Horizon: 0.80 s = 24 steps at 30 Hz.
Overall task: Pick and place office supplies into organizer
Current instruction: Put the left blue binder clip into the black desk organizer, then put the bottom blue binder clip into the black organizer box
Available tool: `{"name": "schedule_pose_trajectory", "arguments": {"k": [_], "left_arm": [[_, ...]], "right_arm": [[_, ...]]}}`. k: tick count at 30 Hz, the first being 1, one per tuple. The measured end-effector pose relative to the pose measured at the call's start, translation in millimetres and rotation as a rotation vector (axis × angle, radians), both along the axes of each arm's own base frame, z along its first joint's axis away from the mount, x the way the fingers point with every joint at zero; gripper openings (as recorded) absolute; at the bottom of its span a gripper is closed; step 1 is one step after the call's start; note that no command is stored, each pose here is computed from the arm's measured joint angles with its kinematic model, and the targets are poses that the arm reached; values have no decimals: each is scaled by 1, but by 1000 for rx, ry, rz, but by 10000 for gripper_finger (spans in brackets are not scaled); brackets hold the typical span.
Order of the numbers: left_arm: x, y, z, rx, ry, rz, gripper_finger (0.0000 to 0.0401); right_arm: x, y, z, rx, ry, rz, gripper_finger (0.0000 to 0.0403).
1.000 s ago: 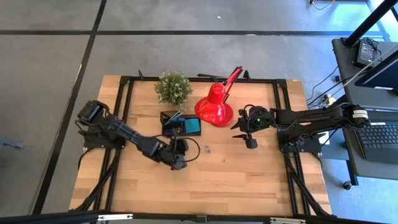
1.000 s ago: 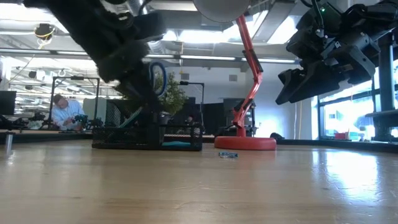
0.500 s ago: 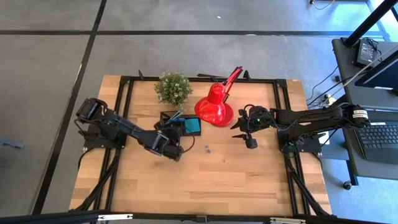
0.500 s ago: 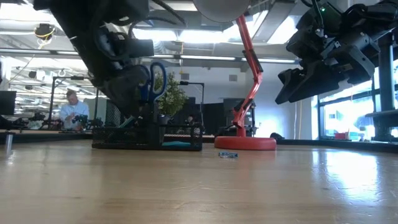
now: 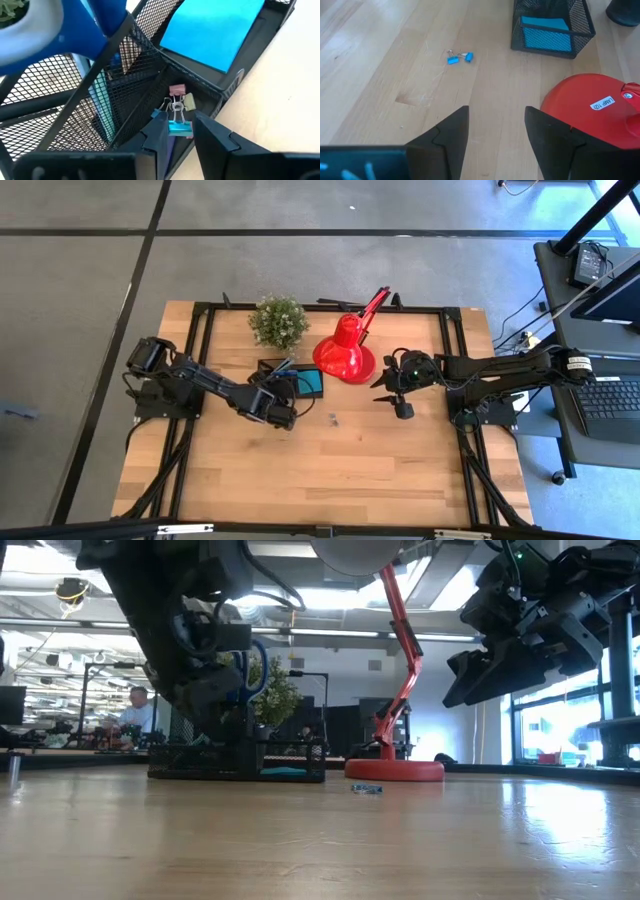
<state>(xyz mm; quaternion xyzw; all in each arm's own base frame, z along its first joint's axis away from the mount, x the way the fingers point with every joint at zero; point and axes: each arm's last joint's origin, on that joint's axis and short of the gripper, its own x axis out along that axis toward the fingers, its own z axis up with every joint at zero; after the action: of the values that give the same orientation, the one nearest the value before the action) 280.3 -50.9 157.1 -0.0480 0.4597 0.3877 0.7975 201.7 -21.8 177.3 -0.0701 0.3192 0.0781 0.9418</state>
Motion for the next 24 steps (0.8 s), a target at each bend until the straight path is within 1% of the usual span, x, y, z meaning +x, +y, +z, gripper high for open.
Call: {"name": "schedule_pose_trajectory", "arguments": {"k": [8, 13, 15, 17, 19, 22, 24], "left_arm": [[0, 1, 0, -8, -1, 3, 108], [4, -3, 2, -75, -18, -14, 115], [10, -7, 6, -113, -65, -31, 115], [19, -13, 12, -130, -126, -86, 114], [29, -19, 17, -140, -190, -176, 114], [42, -28, 26, -136, -303, -320, 116], [49, -33, 32, -124, -371, -396, 116]], "right_arm": [[0, 0, 0, 0, 1, 0, 195], [0, 0, 0, 0, 2, 0, 195], [0, 0, 0, 0, 2, 0, 195], [0, 0, 0, 0, 2, 0, 195], [0, 0, 0, 0, 2, 1, 195], [0, 0, 0, 0, 2, 0, 195], [0, 0, 0, 0, 2, 1, 195]]}}
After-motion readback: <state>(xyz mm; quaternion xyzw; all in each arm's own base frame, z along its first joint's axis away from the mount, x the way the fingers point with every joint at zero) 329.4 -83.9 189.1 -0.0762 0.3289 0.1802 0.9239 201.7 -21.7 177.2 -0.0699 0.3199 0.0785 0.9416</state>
